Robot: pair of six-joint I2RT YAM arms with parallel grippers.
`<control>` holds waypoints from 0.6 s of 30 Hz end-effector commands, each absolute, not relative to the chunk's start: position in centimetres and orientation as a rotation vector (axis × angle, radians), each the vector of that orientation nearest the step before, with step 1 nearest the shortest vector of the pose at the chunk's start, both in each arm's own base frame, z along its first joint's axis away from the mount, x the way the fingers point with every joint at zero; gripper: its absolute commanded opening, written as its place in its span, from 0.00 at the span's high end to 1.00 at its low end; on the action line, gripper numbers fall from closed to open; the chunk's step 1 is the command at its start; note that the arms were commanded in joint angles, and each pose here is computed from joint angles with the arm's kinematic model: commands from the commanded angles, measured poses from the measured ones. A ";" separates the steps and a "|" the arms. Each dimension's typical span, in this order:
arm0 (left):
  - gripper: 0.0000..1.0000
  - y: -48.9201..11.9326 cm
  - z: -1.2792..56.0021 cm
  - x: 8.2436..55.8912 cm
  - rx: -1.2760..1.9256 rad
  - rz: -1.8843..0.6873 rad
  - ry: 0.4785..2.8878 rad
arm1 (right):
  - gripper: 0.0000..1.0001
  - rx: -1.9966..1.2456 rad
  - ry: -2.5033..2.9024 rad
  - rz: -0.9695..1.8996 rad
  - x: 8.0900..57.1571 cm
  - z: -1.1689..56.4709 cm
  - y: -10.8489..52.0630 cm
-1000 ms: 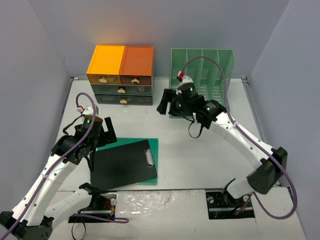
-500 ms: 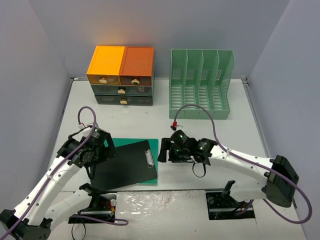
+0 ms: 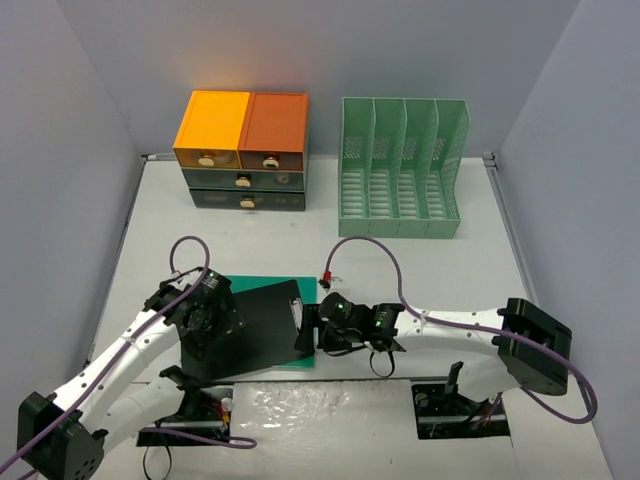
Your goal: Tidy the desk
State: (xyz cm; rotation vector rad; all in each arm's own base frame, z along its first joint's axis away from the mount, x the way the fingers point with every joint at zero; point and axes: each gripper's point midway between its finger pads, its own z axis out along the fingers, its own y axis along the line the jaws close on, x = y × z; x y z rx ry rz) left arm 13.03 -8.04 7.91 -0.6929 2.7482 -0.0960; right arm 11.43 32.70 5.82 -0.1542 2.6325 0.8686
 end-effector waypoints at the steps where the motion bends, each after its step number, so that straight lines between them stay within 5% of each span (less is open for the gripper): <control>1: 0.16 -9.0 8.2 14.8 -0.741 -0.126 2.699 | 0.34 -0.047 2.583 0.920 12.1 6.3 33.8; 18: 0.16 -6.5 8.6 14.9 -0.833 0.050 2.628 | 0.35 -0.023 2.567 1.001 11.8 5.6 34.3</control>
